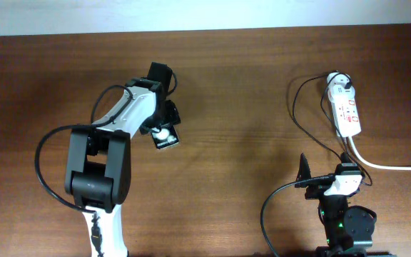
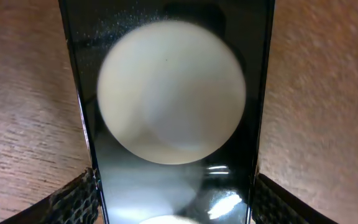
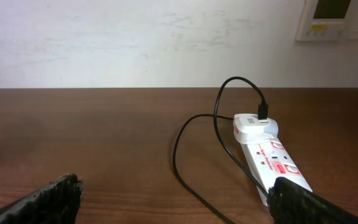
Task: Plug charger to phone and switch on socket
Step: 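Close the left gripper on the phone's long edges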
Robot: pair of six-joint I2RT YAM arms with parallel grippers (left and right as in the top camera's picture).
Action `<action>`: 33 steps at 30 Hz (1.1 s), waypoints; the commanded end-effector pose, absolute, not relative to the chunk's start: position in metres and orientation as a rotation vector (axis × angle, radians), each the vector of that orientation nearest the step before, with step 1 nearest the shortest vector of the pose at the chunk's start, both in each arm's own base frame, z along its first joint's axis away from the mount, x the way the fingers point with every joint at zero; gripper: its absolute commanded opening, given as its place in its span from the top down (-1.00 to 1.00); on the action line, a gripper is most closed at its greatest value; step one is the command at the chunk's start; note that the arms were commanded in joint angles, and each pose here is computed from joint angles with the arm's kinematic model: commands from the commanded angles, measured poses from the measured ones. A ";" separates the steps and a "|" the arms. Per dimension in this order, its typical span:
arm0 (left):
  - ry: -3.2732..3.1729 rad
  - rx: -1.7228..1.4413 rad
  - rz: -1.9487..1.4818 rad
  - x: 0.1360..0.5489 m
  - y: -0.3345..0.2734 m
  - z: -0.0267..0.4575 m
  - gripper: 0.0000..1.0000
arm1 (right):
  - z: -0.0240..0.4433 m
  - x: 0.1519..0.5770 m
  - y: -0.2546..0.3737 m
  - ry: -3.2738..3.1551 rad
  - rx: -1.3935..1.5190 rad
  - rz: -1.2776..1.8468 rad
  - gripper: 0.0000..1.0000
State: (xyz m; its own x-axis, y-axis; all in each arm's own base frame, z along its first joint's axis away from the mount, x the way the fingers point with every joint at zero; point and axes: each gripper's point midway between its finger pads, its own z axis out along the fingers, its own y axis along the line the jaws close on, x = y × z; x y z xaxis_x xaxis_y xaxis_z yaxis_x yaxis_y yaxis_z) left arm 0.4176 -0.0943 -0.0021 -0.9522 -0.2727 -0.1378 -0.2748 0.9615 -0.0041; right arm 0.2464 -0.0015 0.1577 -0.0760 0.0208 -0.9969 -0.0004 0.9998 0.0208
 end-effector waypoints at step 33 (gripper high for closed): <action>3.034 -0.447 -0.037 0.411 -0.105 -0.015 -0.35 | 0.156 0.246 0.000 1.650 0.012 0.021 -0.97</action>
State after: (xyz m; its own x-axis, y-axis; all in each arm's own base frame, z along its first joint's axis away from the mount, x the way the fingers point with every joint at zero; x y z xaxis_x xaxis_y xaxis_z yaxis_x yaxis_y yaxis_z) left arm 0.4209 -0.0941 0.0001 -0.9493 -0.2735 -0.1548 -0.2761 0.9611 -0.0051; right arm 0.2464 -0.0016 0.1577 -0.0760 0.0204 -0.9969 0.0000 0.9998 0.0204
